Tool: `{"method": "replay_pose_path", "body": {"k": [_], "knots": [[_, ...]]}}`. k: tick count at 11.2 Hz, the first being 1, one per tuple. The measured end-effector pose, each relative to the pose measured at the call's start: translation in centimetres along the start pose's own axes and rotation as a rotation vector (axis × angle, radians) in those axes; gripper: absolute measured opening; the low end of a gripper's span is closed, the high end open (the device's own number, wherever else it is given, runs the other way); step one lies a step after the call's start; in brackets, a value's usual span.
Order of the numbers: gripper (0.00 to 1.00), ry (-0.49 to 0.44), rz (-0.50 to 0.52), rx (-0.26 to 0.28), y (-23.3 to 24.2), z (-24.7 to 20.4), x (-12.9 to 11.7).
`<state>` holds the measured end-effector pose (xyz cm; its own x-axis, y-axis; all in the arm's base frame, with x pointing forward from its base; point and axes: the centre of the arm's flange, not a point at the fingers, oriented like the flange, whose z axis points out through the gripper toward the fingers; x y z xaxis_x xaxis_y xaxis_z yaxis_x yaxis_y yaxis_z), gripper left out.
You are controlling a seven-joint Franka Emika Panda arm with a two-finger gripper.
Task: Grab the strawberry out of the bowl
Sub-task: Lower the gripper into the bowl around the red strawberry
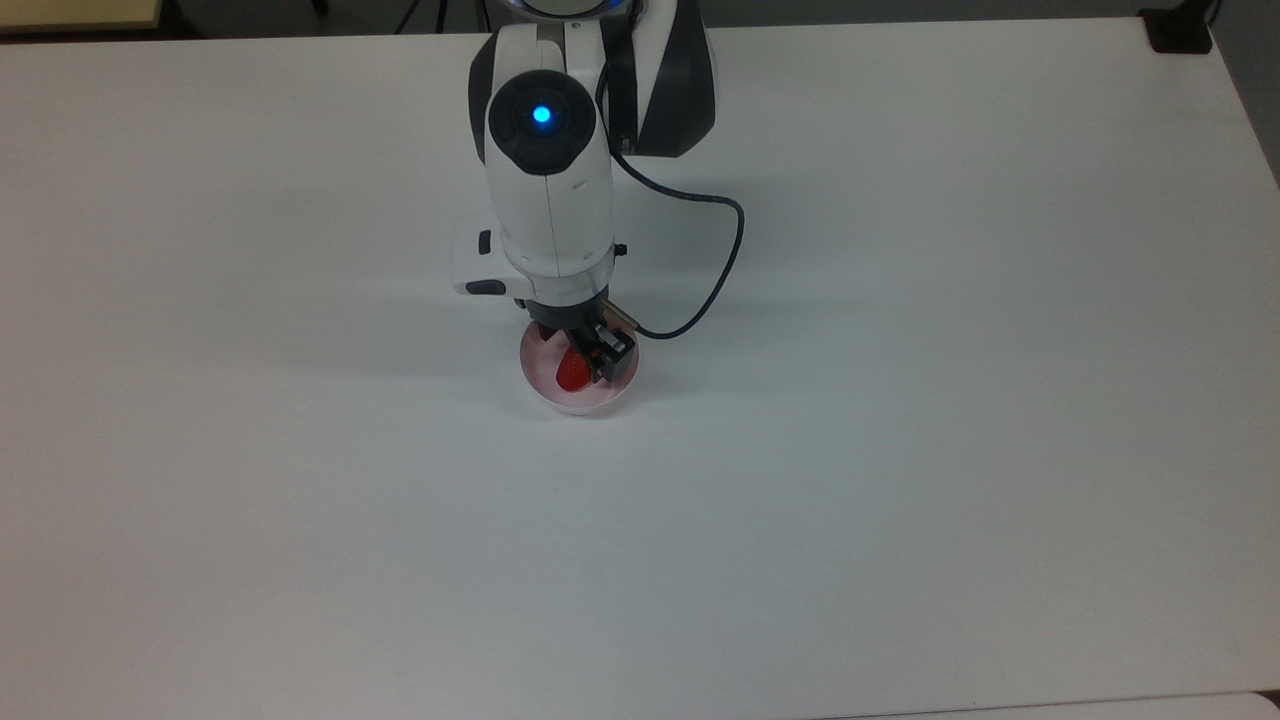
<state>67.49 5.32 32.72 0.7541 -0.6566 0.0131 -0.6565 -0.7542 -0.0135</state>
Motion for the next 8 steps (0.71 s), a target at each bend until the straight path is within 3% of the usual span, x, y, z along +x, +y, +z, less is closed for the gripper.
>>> {"method": "replay_pose_path", "body": {"k": [1, 3, 5, 8], "knots": [[0.74, -0.011, -0.001, -0.011, 0.1, 0.9, -0.2], [1.00, -0.023, -0.008, -0.023, -0.1, 2.1, -0.4], [1.00, -0.020, -0.017, -0.021, -0.5, 1.9, -0.8], [0.90, -0.020, -0.019, -0.021, -0.6, 1.9, -0.8]]}}
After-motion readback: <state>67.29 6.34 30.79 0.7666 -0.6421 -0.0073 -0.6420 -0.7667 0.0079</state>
